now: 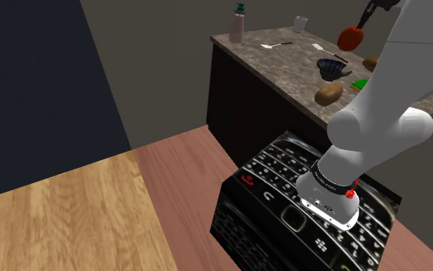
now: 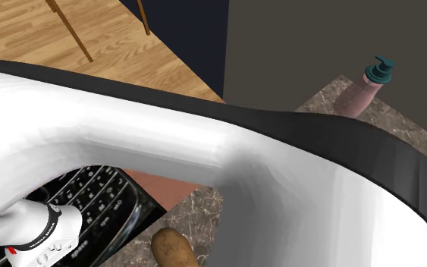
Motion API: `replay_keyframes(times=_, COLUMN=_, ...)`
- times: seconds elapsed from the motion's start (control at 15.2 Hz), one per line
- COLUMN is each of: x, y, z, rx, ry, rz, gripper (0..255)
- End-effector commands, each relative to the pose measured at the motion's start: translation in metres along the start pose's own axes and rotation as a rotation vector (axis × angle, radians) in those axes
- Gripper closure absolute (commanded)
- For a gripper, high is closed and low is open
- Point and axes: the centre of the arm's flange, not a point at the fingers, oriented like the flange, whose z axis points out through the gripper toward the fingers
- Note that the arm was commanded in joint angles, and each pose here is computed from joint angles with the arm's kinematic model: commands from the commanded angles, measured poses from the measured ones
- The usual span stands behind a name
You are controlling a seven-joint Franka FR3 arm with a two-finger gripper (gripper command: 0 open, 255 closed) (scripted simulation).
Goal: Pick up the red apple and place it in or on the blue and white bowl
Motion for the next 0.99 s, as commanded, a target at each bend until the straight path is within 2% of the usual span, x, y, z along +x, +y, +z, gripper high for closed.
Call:
replay_keyframes(times=0.0, x=0.000, y=-0.001, z=0.010, rx=-0.001, ry=0.000, rz=0.000, gripper=255)
replay_keyframes(times=0.92, x=-0.001, y=-0.016, z=0.081, rx=-0.001, ry=0.000, rz=0.000, gripper=255)
